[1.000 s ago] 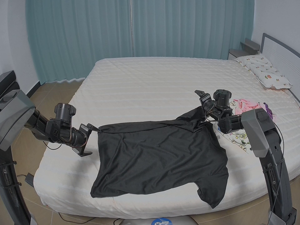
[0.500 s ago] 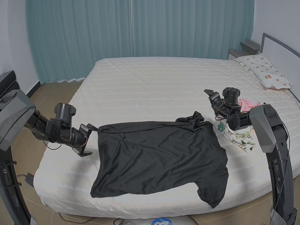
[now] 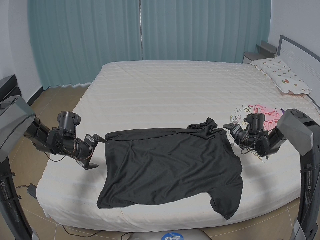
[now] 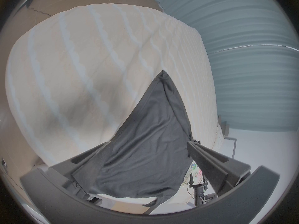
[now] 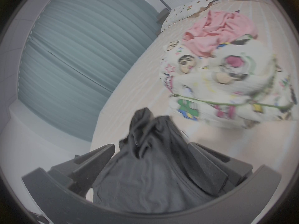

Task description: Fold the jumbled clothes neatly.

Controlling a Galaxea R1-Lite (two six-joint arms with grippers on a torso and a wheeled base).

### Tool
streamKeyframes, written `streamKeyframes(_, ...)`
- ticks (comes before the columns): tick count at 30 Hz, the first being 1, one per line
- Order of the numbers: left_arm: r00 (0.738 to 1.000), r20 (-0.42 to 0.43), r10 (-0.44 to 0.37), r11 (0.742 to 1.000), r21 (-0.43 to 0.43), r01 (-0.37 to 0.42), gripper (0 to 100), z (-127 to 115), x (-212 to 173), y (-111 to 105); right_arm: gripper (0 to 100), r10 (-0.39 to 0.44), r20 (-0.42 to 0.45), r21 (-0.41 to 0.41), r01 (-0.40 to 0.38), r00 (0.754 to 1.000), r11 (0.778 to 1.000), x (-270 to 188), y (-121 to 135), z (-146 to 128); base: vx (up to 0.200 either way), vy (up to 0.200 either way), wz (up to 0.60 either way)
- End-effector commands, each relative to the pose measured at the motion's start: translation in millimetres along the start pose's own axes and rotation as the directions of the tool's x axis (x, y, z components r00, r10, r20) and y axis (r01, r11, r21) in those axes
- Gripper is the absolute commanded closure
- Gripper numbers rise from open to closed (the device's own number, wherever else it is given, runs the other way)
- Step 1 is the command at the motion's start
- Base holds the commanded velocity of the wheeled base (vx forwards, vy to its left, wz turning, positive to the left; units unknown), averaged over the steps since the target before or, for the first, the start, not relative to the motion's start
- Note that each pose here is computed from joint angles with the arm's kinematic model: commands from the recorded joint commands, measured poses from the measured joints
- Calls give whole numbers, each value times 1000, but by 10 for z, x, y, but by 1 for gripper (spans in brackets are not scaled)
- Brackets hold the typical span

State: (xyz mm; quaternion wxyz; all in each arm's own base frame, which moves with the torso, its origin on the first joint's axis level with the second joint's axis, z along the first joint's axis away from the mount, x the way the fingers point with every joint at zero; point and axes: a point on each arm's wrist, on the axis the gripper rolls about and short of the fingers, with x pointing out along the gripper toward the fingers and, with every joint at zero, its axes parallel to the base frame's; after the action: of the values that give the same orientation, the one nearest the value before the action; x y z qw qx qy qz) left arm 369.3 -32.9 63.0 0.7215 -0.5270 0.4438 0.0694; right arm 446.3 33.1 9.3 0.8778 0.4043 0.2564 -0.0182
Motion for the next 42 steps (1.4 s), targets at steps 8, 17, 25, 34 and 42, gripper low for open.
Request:
streamKeyframes(8, 988, -67, 137, 971, 206, -120, 0, -382, -25, 328, 0, -11, -142, -136, -9, 990, 991, -1219, -324, -138, -200, 0, 0)
streamKeyframes(17, 959, 8, 284, 898, 348, -269, 0, -592, 116, 526, 0, -58, -200, -149, 28, 978, 988, -1280, -471, -334, 0, 0, 0)
streamKeyframes(25, 948, 82, 307, 872, 374, -314, 0, -641, 380, 472, 0, -55, -197, -151, 26, 979, 988, -1269, -578, -439, 0, 0, 0)
streamKeyframes(34, 935, 158, 319, 853, 383, -356, 0, -634, 630, 404, 0, -52, -207, -162, 18, 977, 987, -1228, -631, -524, 0, 0, 0)
streamKeyframes(42, 937, 170, 305, 861, 370, -348, 100, -622, 709, 347, 0, -57, -268, -228, -6, 962, 974, -1098, -621, -718, 0, 0, 0)
